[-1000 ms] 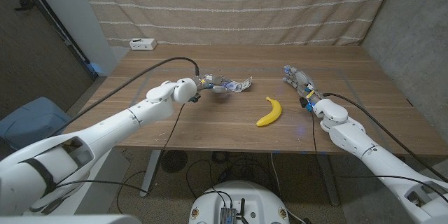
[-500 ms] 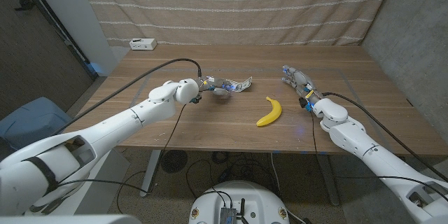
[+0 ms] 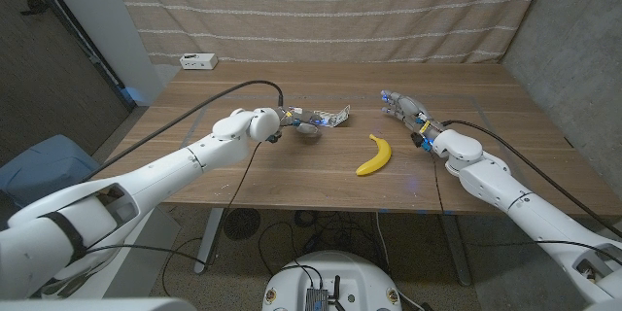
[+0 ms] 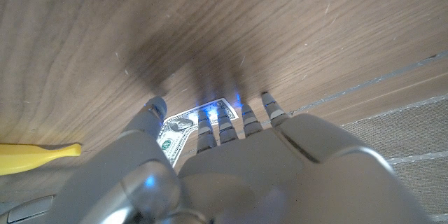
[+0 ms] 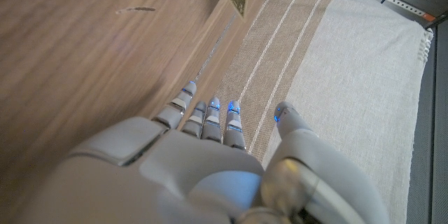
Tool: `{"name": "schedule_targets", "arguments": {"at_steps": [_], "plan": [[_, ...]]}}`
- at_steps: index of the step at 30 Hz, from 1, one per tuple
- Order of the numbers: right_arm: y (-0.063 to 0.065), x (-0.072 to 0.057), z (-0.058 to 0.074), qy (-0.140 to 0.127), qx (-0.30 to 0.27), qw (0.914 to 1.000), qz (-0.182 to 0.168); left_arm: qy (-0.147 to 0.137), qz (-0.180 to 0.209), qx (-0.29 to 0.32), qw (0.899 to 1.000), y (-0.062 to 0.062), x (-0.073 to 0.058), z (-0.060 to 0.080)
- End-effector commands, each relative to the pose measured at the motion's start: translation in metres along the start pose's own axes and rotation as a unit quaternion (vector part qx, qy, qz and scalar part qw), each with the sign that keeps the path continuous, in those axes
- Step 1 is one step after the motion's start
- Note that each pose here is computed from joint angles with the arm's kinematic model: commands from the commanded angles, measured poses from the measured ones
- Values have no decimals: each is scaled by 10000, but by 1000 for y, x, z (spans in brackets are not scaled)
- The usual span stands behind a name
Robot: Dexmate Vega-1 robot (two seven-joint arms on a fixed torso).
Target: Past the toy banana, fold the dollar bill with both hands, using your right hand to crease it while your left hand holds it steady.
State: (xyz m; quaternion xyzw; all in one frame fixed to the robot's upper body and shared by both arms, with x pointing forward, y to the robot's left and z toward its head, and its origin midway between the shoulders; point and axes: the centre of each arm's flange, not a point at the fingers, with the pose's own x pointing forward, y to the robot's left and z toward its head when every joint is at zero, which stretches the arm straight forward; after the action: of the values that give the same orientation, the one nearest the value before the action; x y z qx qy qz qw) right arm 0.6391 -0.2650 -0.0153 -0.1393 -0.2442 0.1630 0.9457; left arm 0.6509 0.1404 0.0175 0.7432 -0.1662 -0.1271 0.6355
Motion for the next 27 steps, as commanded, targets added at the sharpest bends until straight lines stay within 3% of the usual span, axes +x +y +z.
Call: {"name": "schedule_targets", "arguments": {"at_steps": [1, 12, 27], "plan": [[5, 5, 14, 174, -546, 9973, 454, 94, -277, 69, 9995, -2, 5, 3], [11, 8, 27, 280, -1152, 9903, 727, 41, -319, 95, 9994, -2, 7, 7], [27, 12, 36, 604, -2156, 9702, 928, -54, -378, 178, 9991, -5, 6, 13]]}}
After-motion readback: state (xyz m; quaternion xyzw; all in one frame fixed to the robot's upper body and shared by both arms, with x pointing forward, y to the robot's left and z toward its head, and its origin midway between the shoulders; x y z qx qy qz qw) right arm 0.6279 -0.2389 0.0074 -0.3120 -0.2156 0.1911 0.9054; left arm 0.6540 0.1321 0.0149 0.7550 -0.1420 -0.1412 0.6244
